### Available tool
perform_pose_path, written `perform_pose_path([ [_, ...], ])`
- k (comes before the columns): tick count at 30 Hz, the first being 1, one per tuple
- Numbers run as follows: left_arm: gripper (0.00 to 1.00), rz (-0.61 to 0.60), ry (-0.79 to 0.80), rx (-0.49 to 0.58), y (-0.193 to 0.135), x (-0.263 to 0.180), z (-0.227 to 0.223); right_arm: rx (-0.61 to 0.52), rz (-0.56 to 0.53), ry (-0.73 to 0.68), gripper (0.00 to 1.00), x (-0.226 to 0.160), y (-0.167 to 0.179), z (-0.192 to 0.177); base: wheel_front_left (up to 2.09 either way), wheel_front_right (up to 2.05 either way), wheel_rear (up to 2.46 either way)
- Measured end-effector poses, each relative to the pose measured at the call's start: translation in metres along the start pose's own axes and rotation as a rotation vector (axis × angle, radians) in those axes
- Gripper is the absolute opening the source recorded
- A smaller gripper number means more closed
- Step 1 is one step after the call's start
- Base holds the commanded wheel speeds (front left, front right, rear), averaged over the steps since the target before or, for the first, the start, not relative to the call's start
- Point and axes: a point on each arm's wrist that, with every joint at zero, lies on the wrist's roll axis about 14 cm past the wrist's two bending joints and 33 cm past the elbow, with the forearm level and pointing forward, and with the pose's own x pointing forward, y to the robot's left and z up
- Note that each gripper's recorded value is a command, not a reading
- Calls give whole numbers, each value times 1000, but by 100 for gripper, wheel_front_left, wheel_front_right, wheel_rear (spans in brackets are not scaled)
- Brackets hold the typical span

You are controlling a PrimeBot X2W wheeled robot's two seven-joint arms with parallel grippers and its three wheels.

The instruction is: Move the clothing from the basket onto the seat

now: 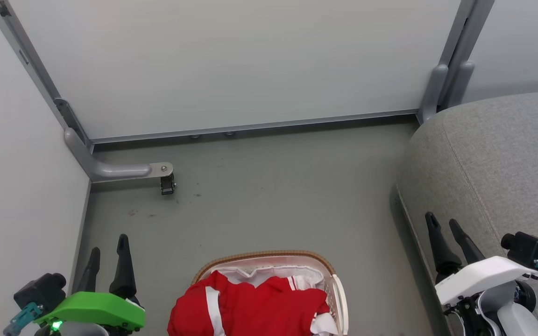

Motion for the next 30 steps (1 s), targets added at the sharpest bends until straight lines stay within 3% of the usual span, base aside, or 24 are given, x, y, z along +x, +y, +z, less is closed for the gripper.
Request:
perform_pose_path([
  [30, 100, -58, -31, 345, -17, -7, -2, -363, 35, -36, 100, 0, 6, 3, 0, 0, 0],
])
